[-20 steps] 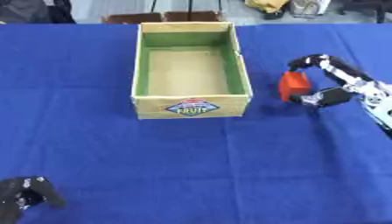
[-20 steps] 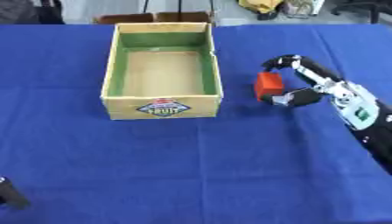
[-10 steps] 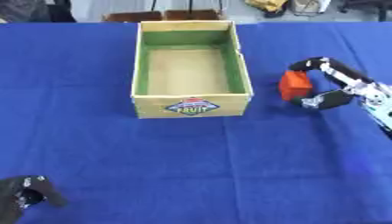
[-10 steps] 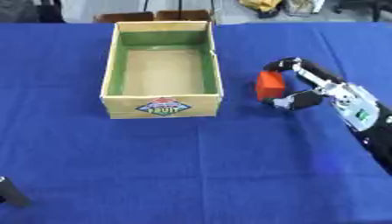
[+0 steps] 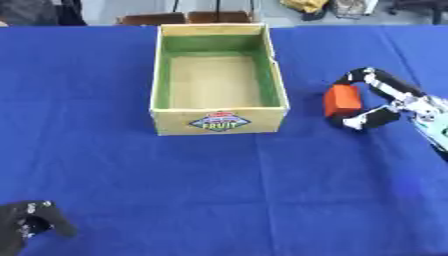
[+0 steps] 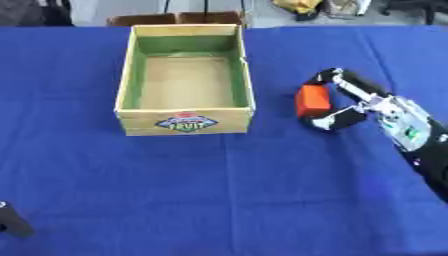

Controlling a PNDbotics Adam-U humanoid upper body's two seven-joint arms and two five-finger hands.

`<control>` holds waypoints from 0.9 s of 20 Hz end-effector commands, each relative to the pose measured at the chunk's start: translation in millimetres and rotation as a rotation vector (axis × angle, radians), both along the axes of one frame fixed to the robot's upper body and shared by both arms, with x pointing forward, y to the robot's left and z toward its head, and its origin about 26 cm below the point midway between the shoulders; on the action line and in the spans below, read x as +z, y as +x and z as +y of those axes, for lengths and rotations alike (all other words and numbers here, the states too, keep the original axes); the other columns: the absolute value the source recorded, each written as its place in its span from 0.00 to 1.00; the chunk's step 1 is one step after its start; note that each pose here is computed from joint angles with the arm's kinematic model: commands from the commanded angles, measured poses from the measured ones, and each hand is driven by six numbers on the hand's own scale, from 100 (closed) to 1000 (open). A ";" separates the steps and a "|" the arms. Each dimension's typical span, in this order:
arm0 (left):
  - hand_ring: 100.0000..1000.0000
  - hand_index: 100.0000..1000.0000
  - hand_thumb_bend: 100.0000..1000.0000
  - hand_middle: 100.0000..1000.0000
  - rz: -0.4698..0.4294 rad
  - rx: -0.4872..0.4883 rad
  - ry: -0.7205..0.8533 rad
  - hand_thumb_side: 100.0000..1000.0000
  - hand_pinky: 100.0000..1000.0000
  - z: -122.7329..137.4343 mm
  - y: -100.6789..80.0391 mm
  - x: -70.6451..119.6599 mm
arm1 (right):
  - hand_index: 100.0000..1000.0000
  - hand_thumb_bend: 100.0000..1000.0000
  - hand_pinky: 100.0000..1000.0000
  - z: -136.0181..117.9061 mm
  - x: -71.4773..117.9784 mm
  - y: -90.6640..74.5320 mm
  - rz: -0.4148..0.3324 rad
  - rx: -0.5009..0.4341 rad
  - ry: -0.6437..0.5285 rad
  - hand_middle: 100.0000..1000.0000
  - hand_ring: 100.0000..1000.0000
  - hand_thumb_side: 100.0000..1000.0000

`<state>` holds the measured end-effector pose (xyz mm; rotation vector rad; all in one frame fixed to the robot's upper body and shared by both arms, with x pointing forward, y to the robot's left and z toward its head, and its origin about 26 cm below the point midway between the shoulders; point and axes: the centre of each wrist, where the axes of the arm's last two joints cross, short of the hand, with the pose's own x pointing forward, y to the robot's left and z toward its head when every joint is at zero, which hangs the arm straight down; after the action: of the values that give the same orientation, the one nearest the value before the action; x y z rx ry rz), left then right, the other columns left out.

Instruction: Pick up objects on the table and place them in the box.

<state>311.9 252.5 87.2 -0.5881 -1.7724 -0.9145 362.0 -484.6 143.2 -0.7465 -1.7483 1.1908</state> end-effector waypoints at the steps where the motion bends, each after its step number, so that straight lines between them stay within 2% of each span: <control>1: 0.53 0.60 0.17 0.43 -0.028 -0.010 0.010 1.00 0.62 0.2 0.6 8.4 | 0.48 0.16 0.73 -4.4 12.3 -0.3 -0.055 -0.038 -0.015 0.28 0.66 0.00; 4: 0.53 0.60 0.17 0.43 -0.027 -0.009 0.011 1.00 0.62 0.1 0.6 8.0 | 0.39 0.01 0.71 -3.5 10.1 -0.3 -0.086 -0.059 0.004 0.19 0.63 0.00; 10: 0.53 0.60 0.18 0.43 -0.026 -0.007 0.010 1.00 0.62 0.3 0.8 8.2 | 0.37 0.00 0.70 -3.0 12.6 -1.0 -0.117 -0.064 0.022 0.16 0.61 0.00; 18: 0.53 0.60 0.19 0.43 -0.012 0.000 0.015 1.00 0.62 2.2 0.7 5.8 | 0.37 0.00 0.70 15.3 61.0 0.2 -0.197 0.042 0.052 0.16 0.62 0.00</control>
<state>311.9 252.6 86.9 -0.5858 -1.7651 -0.9176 364.9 -465.1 174.2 -0.7840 -1.9258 1.0965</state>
